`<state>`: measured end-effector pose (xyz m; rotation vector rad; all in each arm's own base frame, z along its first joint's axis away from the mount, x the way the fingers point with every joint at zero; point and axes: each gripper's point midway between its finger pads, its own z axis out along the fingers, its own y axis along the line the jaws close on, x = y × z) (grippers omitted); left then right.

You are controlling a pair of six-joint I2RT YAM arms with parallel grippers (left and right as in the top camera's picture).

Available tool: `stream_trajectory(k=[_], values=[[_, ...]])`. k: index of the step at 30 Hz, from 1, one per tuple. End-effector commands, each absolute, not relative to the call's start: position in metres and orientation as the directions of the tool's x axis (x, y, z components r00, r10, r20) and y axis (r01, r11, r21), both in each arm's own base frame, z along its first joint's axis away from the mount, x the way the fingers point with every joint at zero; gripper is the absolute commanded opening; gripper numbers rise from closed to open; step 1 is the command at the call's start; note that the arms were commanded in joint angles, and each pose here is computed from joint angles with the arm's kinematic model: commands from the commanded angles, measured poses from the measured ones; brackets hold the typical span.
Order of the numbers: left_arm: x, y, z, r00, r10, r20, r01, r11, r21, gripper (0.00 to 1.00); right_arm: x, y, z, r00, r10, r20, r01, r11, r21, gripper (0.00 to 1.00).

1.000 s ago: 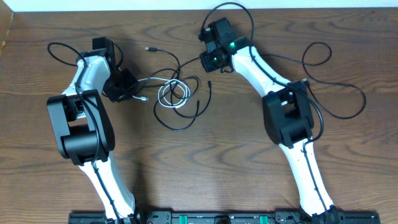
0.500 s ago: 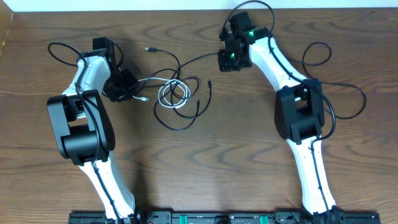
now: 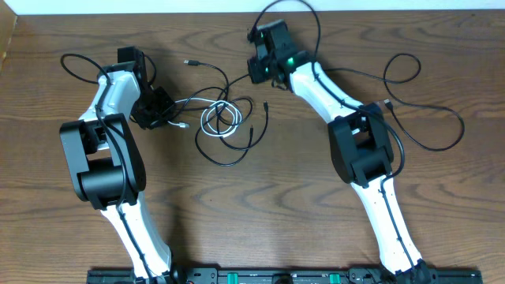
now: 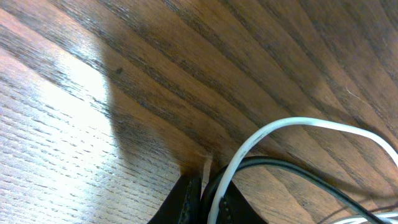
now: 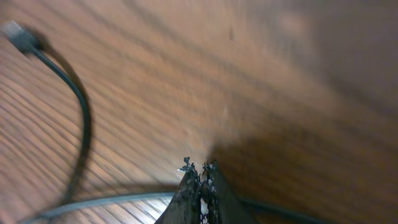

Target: Untangle cables

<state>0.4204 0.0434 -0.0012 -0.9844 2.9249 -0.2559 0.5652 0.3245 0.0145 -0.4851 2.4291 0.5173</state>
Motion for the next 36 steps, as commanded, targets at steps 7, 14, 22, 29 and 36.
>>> stream_trajectory(k=[7,14,22,29,36], values=[[0.409,0.037,-0.023,-0.802,-0.594,0.062,-0.596,0.79,-0.14,0.15,0.546,0.29,-0.033,-0.837,-0.237,-0.493,-0.362,0.916,0.175,0.04],[0.409,0.037,-0.022,-0.802,-0.594,0.063,-0.596,0.79,-0.14,0.15,0.507,0.263,-0.052,-0.927,-0.235,-0.293,-0.298,0.935,0.192,0.06],[0.408,0.037,-0.022,-0.802,-0.594,0.064,-0.597,0.79,-0.14,0.15,0.445,0.265,-0.058,-0.965,-0.258,-0.045,-0.259,0.916,0.307,0.07],[0.408,0.029,-0.021,-0.804,-0.588,0.09,-0.594,0.786,-0.173,0.16,0.438,0.269,-0.044,-0.962,-0.271,-0.017,-0.263,0.915,0.305,0.09],[0.408,0.028,-0.021,-0.805,-0.587,0.089,-0.593,0.787,-0.174,0.17,0.419,0.268,-0.014,-0.927,-0.371,0.044,-0.339,0.885,0.319,0.17]])
